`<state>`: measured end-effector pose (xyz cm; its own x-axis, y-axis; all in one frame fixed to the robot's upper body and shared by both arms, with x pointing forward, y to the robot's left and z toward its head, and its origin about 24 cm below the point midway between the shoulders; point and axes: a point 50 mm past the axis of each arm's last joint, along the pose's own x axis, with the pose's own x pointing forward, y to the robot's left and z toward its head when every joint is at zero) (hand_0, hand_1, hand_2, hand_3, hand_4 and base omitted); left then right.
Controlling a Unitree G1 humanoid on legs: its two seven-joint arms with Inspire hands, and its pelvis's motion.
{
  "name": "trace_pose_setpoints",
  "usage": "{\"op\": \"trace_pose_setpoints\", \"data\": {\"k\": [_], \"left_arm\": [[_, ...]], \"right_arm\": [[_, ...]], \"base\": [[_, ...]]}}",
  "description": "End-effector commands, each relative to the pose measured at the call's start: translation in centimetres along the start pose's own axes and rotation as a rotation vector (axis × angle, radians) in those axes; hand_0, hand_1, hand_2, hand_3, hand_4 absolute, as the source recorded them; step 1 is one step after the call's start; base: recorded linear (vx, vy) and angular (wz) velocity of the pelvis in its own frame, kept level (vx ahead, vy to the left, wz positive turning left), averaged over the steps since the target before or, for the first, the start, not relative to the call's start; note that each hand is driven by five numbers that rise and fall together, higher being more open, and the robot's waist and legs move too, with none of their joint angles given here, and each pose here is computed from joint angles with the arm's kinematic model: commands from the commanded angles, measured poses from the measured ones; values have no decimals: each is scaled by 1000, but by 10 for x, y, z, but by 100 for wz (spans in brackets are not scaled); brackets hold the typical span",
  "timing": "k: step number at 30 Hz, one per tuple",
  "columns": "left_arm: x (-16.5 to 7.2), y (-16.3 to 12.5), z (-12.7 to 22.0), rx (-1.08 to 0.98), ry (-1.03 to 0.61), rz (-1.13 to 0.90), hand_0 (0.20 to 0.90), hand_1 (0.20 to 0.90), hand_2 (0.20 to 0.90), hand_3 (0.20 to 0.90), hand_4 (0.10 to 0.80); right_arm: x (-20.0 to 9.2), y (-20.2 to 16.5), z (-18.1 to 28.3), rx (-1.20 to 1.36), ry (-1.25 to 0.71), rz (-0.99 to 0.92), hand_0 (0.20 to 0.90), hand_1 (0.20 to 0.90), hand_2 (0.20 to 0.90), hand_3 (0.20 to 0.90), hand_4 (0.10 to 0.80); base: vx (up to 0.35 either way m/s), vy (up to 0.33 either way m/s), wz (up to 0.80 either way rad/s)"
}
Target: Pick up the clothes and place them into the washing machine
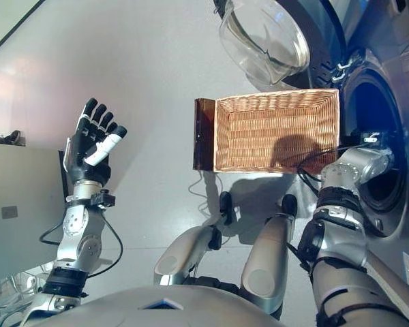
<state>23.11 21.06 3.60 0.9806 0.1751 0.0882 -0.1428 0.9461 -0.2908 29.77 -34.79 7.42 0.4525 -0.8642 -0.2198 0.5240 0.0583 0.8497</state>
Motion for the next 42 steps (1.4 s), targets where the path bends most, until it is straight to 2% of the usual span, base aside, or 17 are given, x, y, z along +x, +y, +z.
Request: {"op": "trace_pose_setpoints", "data": {"k": [1,9,16,19,21,22,27,29,30,33,38,42], "left_arm": [[10,1,31,-47,-185,9,900,900,900,900,800],[5,7,8,-62,-70,43,900,900,900,900,800],[-1,17,-15,27,63,50,900,900,900,900,800],[-15,35,-46,72,221,123,900,900,900,900,800],[-15,35,-46,72,222,123,900,900,900,900,800],[-22,47,-61,125,302,175,900,900,900,900,800],[-44,71,-91,262,494,252,900,900,900,900,800],[-56,81,-103,339,582,270,900,900,900,900,800],[-65,88,-110,403,648,273,900,900,900,900,800],[-77,96,-118,462,728,285,900,900,900,900,800],[-111,111,-136,595,939,265,900,900,900,900,800],[-125,109,-145,643,1038,203,900,900,900,900,800]], "right_arm": [[-14,-13,-21,-95,69,101,900,900,900,900,800],[-60,-80,-81,-260,378,43,900,900,900,900,800],[-75,-110,-90,-366,482,31,900,900,900,900,800],[-85,-138,-83,-484,523,49,900,900,900,900,800],[-85,-138,-83,-485,524,48,900,900,900,900,800],[-89,-155,-75,-559,530,50,900,900,900,900,800],[-98,-196,-57,-713,560,7,900,900,900,900,800],[-102,-215,-49,-826,592,-6,900,900,900,900,800],[-108,-229,-44,-968,630,13,900,900,900,900,800],[-114,-244,-37,-1059,670,13,900,900,900,900,800],[-131,-282,-22,-1407,805,33,900,900,900,900,800],[-146,-307,-12,-1728,936,95,900,900,900,900,800]], "base": [[2,-10,-3],[15,-23,0],[68,-21,1],[127,15,-5],[77,9,-5],[126,23,-7],[97,29,-16],[53,33,-13],[28,30,-15],[18,16,-16],[-10,13,-18],[0,23,-6]]}}
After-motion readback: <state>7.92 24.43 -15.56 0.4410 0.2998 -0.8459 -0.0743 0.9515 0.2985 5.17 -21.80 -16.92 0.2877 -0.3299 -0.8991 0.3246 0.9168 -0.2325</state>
